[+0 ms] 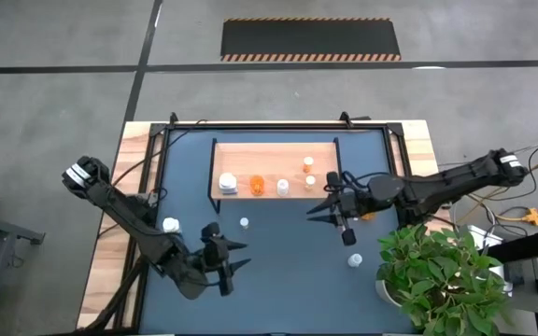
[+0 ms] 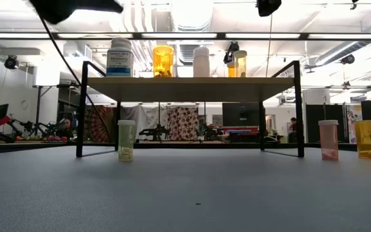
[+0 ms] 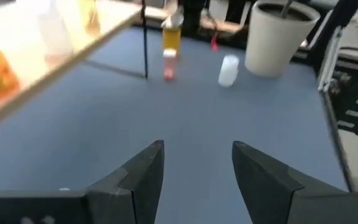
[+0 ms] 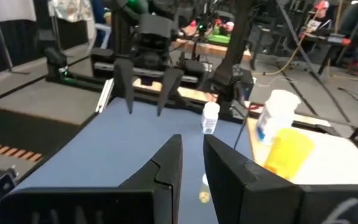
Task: Pick and place medicine bottles onto shelf by color
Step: Put the yellow bottle on the shelf aligned
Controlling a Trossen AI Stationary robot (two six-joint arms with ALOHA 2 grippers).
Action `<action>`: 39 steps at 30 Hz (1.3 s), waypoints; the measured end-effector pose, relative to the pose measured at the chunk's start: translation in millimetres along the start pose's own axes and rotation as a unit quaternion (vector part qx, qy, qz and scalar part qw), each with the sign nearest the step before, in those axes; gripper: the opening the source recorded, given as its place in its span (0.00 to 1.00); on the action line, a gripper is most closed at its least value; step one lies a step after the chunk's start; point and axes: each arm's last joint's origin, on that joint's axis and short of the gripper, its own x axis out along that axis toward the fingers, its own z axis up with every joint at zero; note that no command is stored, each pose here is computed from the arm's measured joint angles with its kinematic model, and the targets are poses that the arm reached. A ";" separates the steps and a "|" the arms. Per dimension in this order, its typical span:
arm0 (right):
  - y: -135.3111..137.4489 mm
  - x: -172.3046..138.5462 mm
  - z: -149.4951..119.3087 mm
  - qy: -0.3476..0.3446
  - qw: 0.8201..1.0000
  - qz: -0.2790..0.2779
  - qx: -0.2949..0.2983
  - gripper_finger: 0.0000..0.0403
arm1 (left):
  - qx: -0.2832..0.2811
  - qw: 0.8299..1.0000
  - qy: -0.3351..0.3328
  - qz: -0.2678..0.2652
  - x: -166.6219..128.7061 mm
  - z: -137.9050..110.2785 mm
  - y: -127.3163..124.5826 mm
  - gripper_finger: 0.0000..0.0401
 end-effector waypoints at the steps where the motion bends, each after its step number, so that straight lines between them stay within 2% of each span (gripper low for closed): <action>1: 1.5 1.0 -2.3 0.005 1.000 0.003 0.000 0.14 | -0.004 1.000 0.004 0.000 0.4 -2.3 1.1 0.43; 6: 5.4 7.1 -11.9 0.025 1.000 0.011 0.000 0.14 | -0.007 0.998 0.045 -0.037 2.1 -9.8 1.1 0.43; 13: 7.1 13.3 -25.5 0.033 0.999 0.012 0.000 0.15 | -0.025 0.997 0.066 -0.029 9.2 -21.8 2.9 0.43; 18: 8.9 13.8 -38.8 0.055 0.998 0.015 0.006 0.15 | -0.034 0.992 0.099 -0.065 12.5 -21.2 -0.8 0.43; 24: 10.2 12.4 -48.0 0.068 0.998 0.017 0.002 0.14 | -0.039 0.993 0.106 -0.043 23.5 -20.4 10.5 0.43; 29: 9.7 12.4 -43.6 0.046 0.999 0.016 -0.006 0.14 | -0.124 0.982 0.133 -0.046 26.0 -22.4 12.3 0.43; 34: 11.7 12.3 -44.9 0.046 0.998 0.034 -0.012 0.14 | -0.116 0.982 0.141 -0.040 26.3 -25.9 14.8 0.43; 39: 13.1 11.5 -49.5 0.050 0.998 0.036 -0.016 0.14 | -0.091 0.983 0.157 -0.007 28.1 -45.4 28.7 0.43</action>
